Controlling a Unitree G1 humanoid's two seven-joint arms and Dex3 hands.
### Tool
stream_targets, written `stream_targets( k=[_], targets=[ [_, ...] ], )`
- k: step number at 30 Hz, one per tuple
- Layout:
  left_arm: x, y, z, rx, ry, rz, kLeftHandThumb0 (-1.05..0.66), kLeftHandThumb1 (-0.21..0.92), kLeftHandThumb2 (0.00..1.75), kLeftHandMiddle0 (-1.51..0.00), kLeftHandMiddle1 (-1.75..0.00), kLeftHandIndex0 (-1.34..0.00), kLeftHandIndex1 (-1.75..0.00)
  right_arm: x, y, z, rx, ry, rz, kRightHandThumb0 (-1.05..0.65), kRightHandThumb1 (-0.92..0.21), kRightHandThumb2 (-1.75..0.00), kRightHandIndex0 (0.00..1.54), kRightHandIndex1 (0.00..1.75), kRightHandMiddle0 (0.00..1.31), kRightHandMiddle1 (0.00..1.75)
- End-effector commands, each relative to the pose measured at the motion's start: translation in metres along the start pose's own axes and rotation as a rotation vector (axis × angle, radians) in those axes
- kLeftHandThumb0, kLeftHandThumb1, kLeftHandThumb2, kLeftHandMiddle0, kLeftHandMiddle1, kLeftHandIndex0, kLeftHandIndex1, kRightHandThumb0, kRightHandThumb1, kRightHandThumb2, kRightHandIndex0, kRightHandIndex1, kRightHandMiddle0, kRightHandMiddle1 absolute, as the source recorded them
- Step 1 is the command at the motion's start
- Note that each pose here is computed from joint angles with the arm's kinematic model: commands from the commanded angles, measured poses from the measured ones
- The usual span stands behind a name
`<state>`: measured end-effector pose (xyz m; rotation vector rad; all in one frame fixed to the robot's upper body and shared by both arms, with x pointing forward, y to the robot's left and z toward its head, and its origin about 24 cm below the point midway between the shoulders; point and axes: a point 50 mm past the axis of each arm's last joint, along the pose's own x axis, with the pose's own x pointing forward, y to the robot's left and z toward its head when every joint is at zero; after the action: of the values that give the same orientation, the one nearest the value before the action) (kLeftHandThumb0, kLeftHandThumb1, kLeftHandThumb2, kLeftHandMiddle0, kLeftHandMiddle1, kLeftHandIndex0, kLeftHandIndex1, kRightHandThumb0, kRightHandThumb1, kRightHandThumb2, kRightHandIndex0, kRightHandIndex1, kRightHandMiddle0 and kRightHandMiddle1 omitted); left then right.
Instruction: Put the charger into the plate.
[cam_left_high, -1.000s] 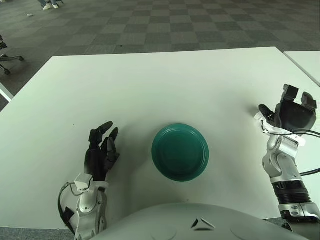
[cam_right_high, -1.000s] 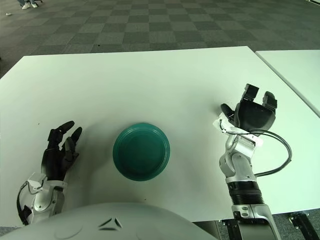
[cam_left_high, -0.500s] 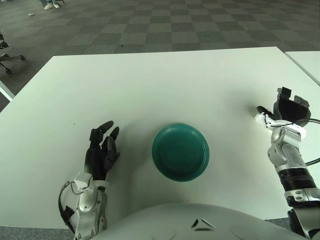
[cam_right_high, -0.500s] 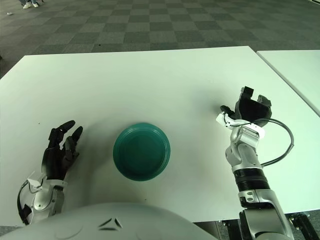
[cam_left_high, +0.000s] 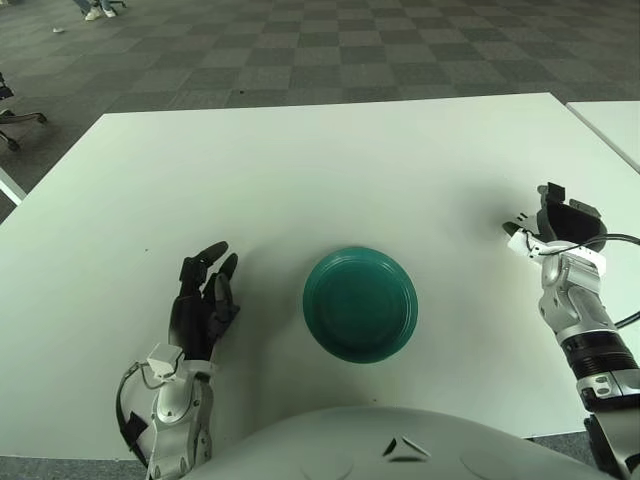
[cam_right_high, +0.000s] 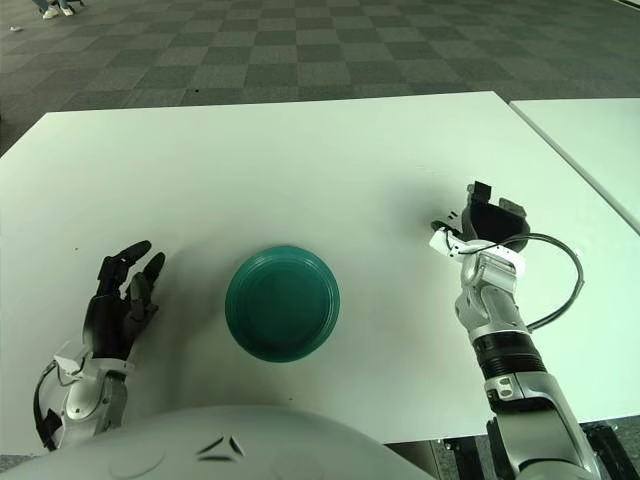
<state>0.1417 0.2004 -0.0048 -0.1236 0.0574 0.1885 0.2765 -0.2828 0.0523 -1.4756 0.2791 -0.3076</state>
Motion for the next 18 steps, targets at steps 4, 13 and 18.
stream_targets(
  k=[4,13,18],
  targets=[
    [-0.002,0.0,-0.008,-0.018,0.062,0.0,-0.67,0.92,0.71,-0.4,-0.24,-0.11,-1.0,0.002,0.006,-0.004,0.017,-0.005,0.035,-1.02,-0.92,-0.66,0.33,0.02,0.0,0.61],
    [-0.002,0.0,-0.007,-0.013,0.07,0.019,-0.66,0.92,0.72,-0.39,-0.24,-0.09,-0.99,0.001,0.019,-0.009,0.012,0.001,0.076,-1.0,-0.92,-0.64,0.33,0.02,0.0,0.62],
    [-0.001,-0.001,-0.006,-0.016,0.067,0.021,-0.66,0.92,0.73,-0.4,-0.24,-0.09,-0.99,-0.004,0.035,-0.013,0.007,0.004,0.096,-1.0,-0.92,-0.64,0.35,0.02,0.0,0.65]
  ],
)
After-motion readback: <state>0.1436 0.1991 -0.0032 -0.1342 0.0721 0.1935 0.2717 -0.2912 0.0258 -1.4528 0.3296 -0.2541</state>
